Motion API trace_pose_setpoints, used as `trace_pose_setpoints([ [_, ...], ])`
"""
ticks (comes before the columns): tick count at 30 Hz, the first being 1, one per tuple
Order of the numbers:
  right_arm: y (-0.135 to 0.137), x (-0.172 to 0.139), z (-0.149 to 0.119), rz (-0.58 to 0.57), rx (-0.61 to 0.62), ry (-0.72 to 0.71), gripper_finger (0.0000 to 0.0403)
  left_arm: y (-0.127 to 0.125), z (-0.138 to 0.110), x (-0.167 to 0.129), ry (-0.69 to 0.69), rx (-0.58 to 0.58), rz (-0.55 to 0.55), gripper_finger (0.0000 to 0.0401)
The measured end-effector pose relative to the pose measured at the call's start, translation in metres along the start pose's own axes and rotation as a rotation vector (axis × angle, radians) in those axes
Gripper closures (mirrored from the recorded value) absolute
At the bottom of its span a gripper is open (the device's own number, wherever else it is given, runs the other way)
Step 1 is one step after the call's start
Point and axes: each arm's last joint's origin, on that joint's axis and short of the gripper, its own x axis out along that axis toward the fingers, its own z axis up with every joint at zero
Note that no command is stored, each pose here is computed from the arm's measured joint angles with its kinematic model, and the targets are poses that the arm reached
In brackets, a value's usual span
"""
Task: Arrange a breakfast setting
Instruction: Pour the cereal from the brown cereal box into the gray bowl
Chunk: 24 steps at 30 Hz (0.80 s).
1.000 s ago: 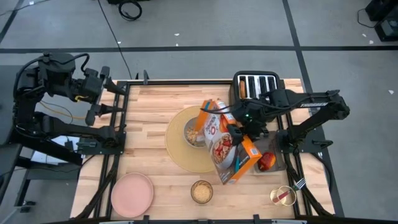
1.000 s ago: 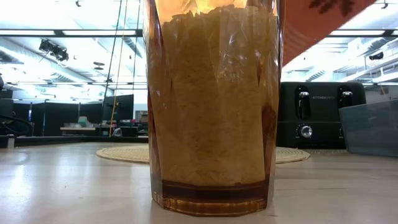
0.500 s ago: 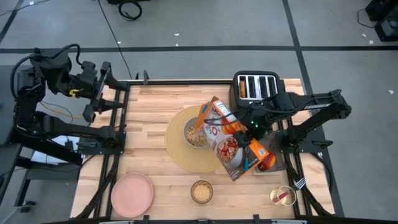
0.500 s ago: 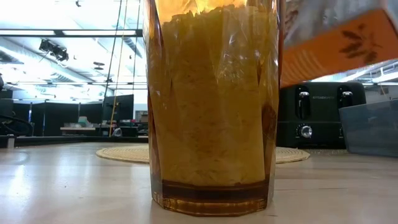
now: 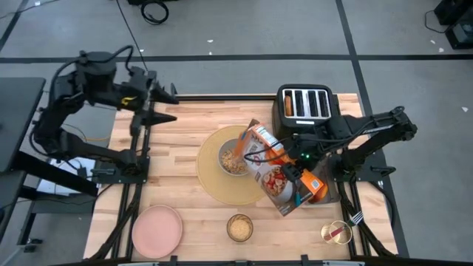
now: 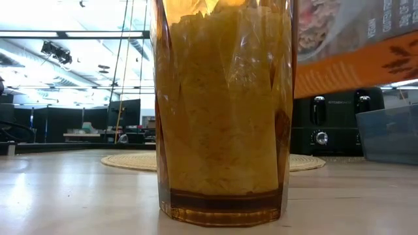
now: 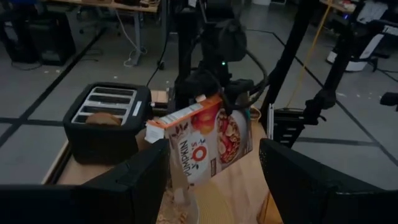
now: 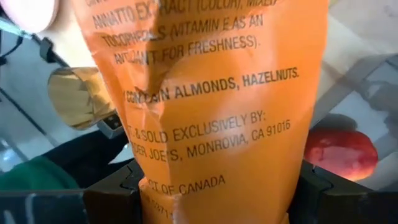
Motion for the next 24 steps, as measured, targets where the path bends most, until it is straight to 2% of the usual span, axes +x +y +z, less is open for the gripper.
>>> trace_pose_setpoints([
  [4,-0.003,0.0,-0.002,-0.035,0.02,0.03,0.0171,0.003,0.001,0.013,0.018,-0.021,-0.008,0.0147],
  [7,-0.001,0.0,-0.001,-0.004,0.015,0.039,0.0171,0.002,0.002,0.021,0.026,-0.011,-0.029,0.0147],
  [17,-0.001,0.001,-0.001,0.0,0.029,0.037,0.0171,-0.006,0.003,0.024,0.019,0.031,-0.033,0.0148],
  [24,-0.001,-0.001,0.006,0.01,0.049,-0.012,0.0171,-0.013,0.005,0.027,-0.003,0.053,-0.076,0.0147],
])
